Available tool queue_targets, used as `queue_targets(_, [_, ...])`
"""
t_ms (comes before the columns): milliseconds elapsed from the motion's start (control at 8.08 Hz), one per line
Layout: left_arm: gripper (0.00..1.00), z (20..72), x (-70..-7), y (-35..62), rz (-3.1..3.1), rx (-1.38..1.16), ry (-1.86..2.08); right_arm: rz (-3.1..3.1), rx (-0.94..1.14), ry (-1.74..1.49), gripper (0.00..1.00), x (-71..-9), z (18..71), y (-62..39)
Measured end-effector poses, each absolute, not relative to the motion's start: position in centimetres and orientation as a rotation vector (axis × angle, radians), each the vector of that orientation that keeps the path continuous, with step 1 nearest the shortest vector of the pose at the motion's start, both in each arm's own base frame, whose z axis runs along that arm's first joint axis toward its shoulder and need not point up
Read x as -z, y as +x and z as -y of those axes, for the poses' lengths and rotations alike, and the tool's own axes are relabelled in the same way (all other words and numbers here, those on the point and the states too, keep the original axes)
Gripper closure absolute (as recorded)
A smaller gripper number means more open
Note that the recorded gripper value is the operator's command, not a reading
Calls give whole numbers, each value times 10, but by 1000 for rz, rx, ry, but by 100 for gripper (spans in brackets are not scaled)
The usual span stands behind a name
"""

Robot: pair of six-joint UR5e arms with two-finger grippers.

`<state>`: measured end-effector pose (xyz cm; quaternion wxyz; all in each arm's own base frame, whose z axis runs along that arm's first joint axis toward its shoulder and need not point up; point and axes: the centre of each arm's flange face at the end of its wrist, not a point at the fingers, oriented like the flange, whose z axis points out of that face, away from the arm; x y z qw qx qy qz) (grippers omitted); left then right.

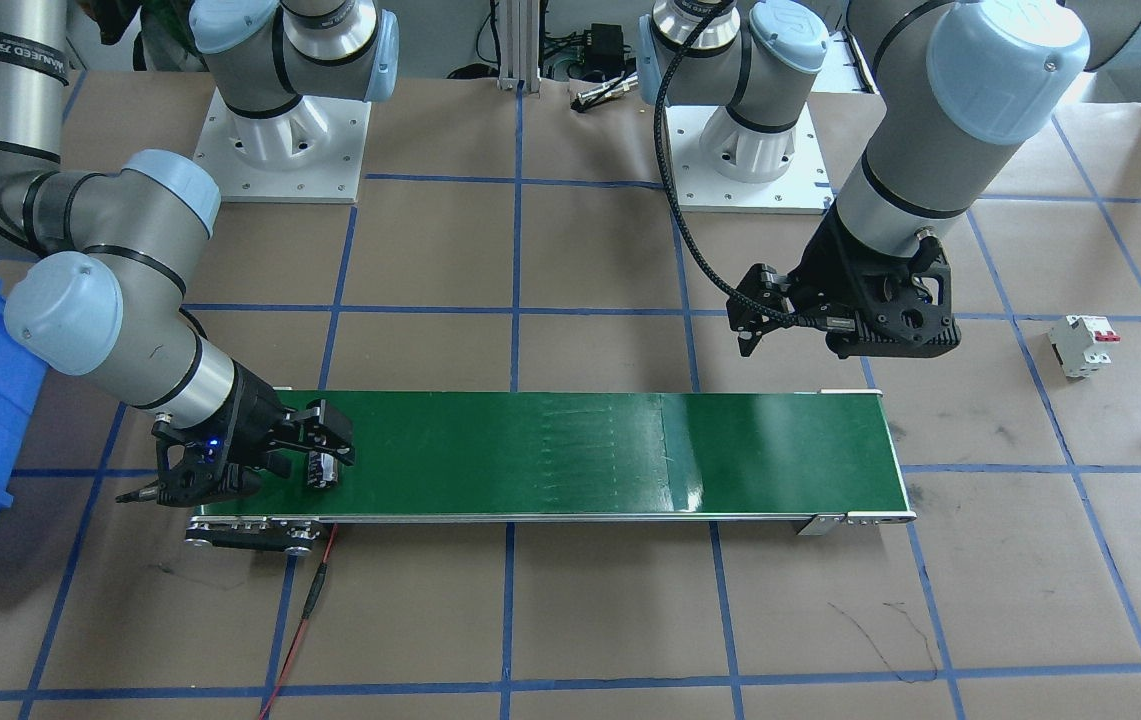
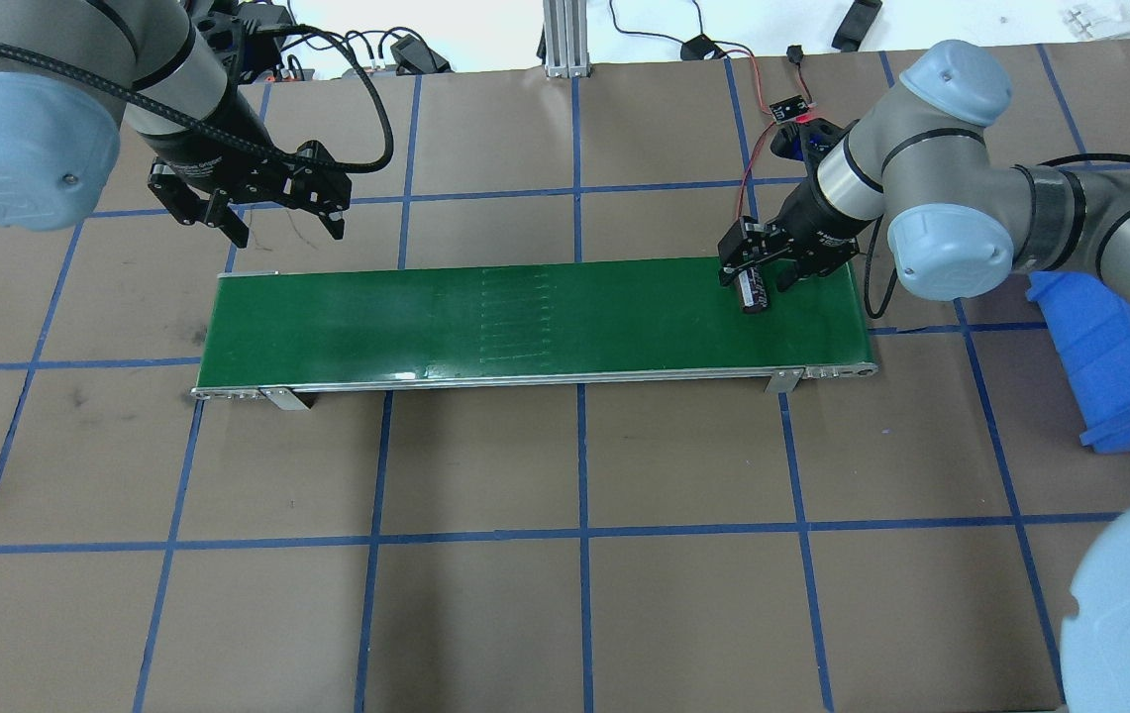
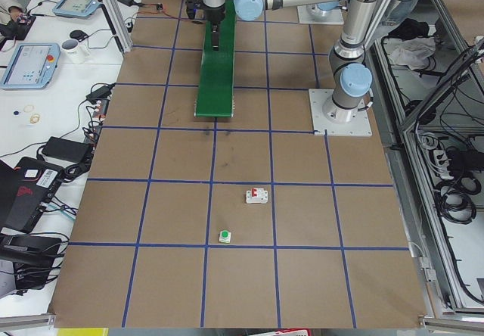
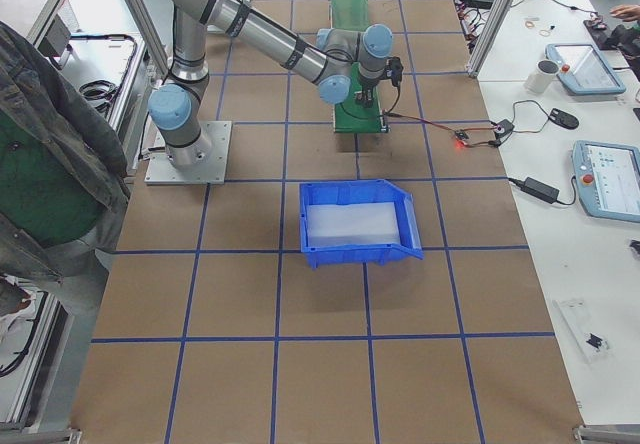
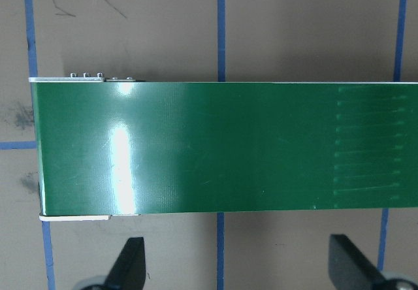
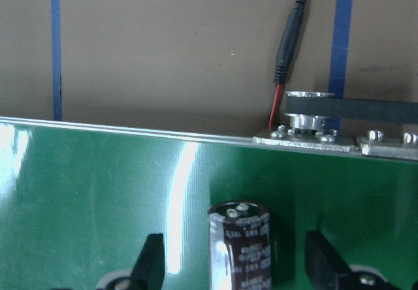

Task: Move capacitor from left to right
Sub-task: 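Lower the right gripper and close it on the capacitor, then lift the capacitor with the right gripper and carry it to the blue bin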

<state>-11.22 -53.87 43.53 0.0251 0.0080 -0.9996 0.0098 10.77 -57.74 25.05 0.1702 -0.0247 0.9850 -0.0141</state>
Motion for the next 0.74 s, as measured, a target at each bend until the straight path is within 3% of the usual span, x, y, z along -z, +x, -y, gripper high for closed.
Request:
queue_targets(124, [0,539,-435,-112,3092,-30,25,-2801,52,-73,66,-249,579,107])
queue_targets(247, [0,539,-435,-112,3092,-30,25,-2808,56,-74,100,-248,580,107])
queue_targets(742, [0,539,-435,-112,3092,-30,25,-2827,-25,-70,100,-245,575,105])
